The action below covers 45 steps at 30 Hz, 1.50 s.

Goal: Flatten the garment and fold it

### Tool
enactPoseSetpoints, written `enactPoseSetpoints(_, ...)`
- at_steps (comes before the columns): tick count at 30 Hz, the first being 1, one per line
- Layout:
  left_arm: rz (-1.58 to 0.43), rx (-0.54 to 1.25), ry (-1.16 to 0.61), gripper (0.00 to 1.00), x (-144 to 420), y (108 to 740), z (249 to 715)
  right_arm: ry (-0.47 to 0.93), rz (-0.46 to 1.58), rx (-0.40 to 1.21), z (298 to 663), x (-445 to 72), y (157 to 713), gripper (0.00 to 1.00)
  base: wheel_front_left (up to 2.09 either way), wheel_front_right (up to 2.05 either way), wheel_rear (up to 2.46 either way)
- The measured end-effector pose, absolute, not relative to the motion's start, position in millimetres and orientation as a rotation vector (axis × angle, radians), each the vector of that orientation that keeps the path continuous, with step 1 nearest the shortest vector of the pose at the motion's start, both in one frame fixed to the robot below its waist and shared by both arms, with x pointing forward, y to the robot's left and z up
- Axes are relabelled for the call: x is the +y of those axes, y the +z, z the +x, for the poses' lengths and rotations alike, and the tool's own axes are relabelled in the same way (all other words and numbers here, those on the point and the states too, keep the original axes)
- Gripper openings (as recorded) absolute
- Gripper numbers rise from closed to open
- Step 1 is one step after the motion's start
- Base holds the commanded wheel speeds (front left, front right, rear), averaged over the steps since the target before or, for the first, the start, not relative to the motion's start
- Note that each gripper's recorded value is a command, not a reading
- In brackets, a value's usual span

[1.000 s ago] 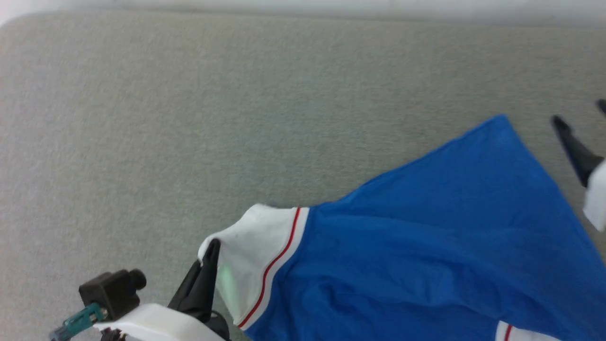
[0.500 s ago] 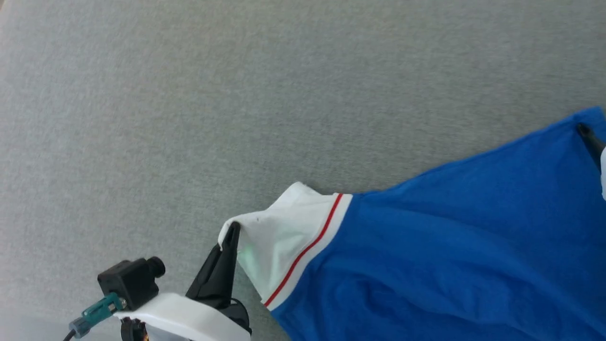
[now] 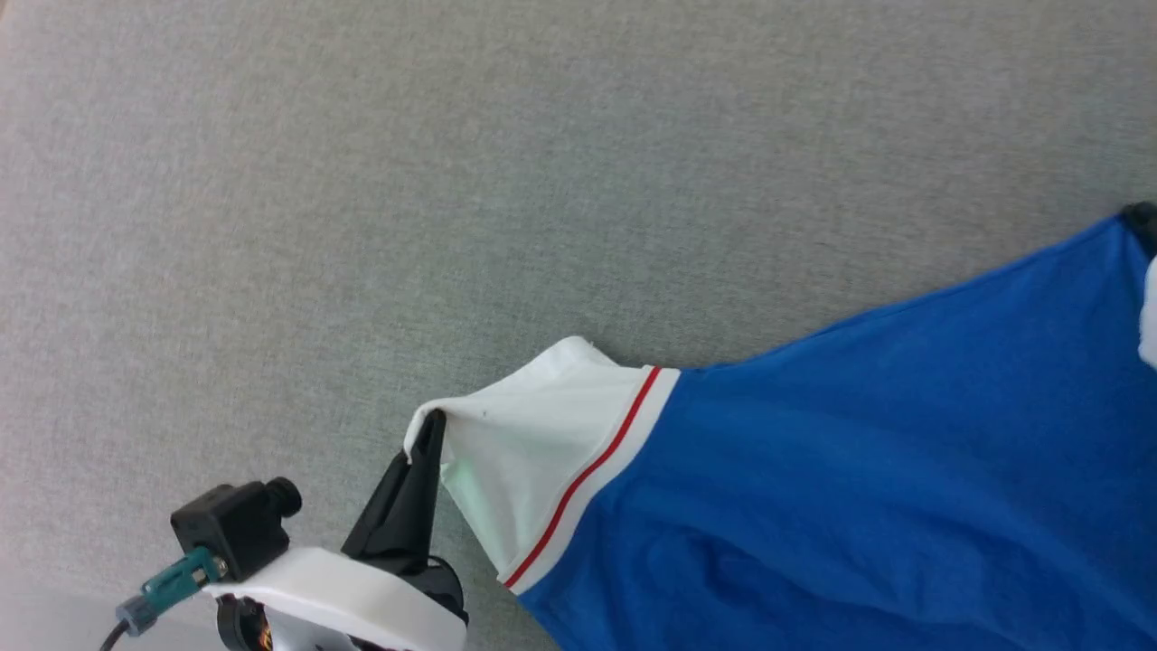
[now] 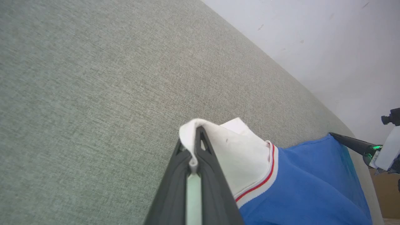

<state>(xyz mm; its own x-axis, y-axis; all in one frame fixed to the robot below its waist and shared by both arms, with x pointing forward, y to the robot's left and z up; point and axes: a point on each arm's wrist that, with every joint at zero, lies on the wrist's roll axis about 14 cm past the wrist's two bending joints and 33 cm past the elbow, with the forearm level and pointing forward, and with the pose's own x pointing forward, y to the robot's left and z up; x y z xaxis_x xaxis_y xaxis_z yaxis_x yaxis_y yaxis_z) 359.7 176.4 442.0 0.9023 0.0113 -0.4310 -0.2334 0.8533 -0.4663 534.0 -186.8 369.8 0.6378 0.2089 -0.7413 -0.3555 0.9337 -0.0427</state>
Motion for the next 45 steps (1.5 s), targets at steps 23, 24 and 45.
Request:
enactPoseSetpoints(23, -0.374, 0.025, 0.058, 0.0, 203.5, 566.0, 392.6, 0.212, -0.037, 0.187, 505.2, -205.3, 555.0, 0.0, 0.0, 0.0, 0.0)
enactPoseSetpoints(24, -0.354, -0.017, 0.043, 0.0, 202.9, 580.1, 399.0, 0.213, -0.039, 0.166, 503.3, -205.2, 562.8, 0.0, 0.0, 0.0, 0.0)
enactPoseSetpoints(45, -0.068, -0.404, -0.16, 0.0, 166.5, 808.4, 474.0, 0.24, -0.147, -0.183, 482.0, -184.8, 752.1, 0.0, 0.0, 0.0, 0.0)
